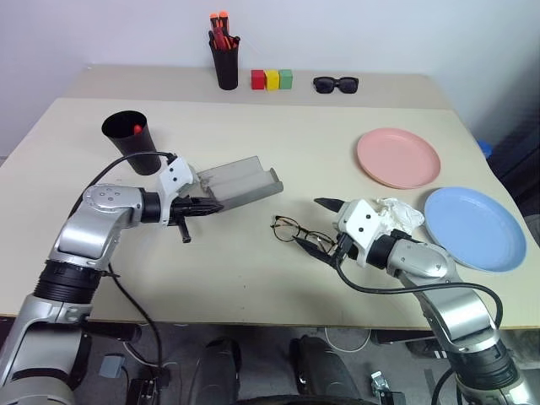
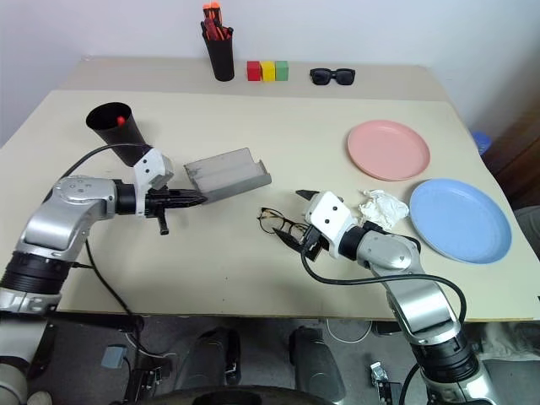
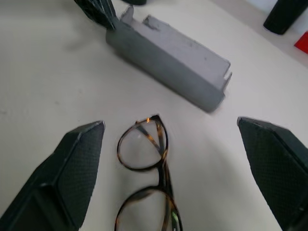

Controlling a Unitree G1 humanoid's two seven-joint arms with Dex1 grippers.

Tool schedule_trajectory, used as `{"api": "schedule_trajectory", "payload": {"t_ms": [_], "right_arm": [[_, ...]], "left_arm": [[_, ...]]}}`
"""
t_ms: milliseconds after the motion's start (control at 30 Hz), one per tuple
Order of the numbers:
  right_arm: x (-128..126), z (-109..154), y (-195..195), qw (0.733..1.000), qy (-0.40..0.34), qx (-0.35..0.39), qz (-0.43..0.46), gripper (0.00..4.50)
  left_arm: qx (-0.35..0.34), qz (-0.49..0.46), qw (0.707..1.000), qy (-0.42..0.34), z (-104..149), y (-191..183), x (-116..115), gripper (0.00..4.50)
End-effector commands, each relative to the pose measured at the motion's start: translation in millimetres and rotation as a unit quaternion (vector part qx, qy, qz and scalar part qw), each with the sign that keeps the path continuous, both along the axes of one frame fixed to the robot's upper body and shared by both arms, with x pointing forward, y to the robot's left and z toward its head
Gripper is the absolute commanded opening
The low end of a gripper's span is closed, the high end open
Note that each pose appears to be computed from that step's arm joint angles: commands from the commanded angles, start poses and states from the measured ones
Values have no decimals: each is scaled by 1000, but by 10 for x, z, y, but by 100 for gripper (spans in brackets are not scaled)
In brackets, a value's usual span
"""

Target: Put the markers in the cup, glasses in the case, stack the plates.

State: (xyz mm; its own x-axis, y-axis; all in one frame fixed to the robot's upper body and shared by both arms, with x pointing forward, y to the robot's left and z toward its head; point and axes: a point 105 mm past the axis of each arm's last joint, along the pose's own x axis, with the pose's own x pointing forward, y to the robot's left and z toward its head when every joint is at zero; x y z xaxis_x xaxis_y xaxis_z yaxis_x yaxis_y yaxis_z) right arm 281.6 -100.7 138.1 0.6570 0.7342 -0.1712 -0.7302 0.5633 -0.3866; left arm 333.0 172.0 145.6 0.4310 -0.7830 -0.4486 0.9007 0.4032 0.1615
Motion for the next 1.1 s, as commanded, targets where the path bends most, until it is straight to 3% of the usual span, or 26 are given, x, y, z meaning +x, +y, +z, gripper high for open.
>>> {"api": "schedule_trajectory", "payload": {"t_ms": [33,400,733,800,900,1100], "right_arm": [[-40,106,23,1000,-25,12,0,450],[-38,94,-40,999,-28,9,-22,450],[-1,109,-78,999,-30,3,-24,450],[15,126,-99,999,-31,-1,-25,450],[17,156,-122,999,-29,-13,-19,450],[21,176,-205,997,-23,-74,-9,450]], "left_arm": [[37,-52,998,-5,51,102,-108,2],[134,-141,981,21,-140,211,-145,2],[137,-133,982,3,-130,224,9,2],[144,-127,981,-5,-132,225,38,27],[135,-109,985,-26,-97,223,93,141],[12,-76,996,-42,198,76,94,141]]}}
